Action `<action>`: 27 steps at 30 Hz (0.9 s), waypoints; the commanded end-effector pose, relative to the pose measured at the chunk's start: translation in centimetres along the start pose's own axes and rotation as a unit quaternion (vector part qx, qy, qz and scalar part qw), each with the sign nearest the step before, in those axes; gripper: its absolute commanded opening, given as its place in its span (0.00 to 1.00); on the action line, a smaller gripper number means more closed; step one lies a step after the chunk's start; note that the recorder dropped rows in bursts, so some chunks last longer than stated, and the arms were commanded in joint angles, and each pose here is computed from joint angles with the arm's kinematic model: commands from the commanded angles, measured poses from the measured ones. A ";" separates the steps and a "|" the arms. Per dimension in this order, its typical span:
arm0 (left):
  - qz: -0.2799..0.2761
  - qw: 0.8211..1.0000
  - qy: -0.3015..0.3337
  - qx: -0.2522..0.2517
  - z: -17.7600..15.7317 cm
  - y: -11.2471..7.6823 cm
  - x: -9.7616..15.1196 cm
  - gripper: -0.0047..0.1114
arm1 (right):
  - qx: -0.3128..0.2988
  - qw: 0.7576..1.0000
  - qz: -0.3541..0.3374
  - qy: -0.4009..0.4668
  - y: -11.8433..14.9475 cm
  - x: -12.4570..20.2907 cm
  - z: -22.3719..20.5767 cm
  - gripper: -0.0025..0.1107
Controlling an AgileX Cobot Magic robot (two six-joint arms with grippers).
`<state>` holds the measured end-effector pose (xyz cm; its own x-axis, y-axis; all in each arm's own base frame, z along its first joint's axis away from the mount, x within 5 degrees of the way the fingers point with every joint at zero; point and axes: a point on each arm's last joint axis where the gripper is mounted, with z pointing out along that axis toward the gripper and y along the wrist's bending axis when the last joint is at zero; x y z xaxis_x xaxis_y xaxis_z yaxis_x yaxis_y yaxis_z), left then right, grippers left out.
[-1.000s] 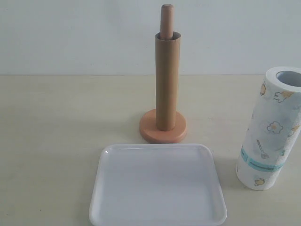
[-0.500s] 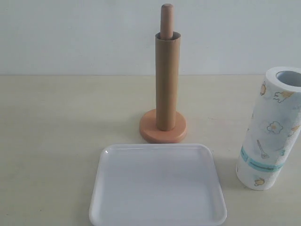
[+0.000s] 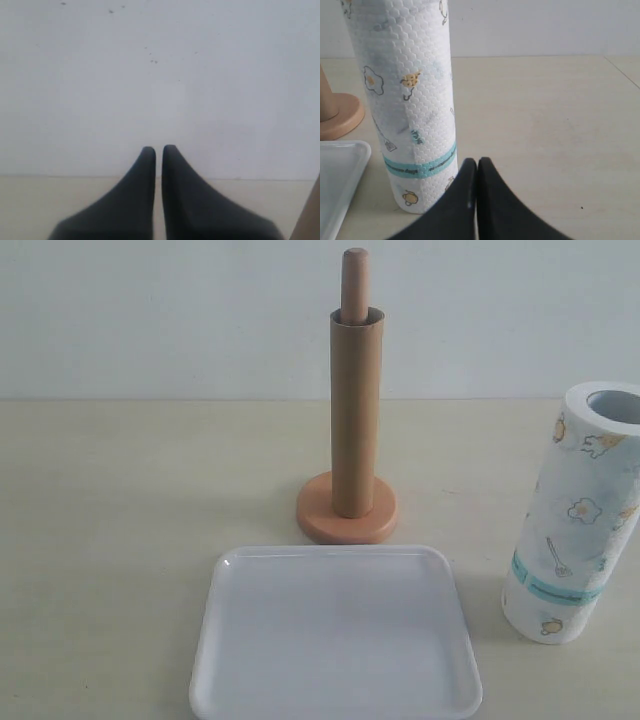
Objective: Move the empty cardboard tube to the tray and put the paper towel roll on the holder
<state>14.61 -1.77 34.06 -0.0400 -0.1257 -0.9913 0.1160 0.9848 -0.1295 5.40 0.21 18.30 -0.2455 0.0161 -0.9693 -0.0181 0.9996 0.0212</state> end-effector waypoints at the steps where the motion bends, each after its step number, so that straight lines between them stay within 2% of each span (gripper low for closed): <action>1: 0.054 0.994 -0.063 0.070 1.5 -2.2 -0.6 0.08 | -0.001 1.000 0.000 -0.005 0.0 -0.1 0.0 0.02; 3: 0.087 0.986 -0.085 0.116 2.3 -3.7 -0.4 0.08 | -0.001 1.000 0.000 -0.005 0.0 -0.1 0.0 0.02; 6: 0.079 0.978 -0.082 0.175 4.1 -5.7 0.9 0.08 | -0.001 1.000 -0.002 -0.005 0.0 -0.1 0.0 0.02; 14: 0.046 0.974 -0.002 0.221 9.8 -8.4 7.3 0.08 | -0.001 1.000 -0.001 -0.005 0.0 -0.1 0.0 0.02; 19: -0.025 0.969 0.023 0.244 12.3 -9.3 10.4 0.10 | -0.001 1.000 -0.002 -0.005 0.0 -0.1 0.0 0.02; 23: -0.024 0.953 0.058 0.297 13.9 -10.8 11.6 0.30 | -0.001 1.000 -0.001 -0.005 0.0 -0.1 0.0 0.02; 27: -0.021 0.937 0.082 0.339 15.8 -12.2 12.5 0.55 | -0.001 1.000 -0.001 -0.005 0.0 -0.1 0.0 0.02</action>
<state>27.65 -15.98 23.14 -0.1863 -0.0996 -0.9774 0.6560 0.7280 -0.1992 5.40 0.21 18.30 -0.2455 0.0161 -0.9693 -0.0181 0.9996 0.0212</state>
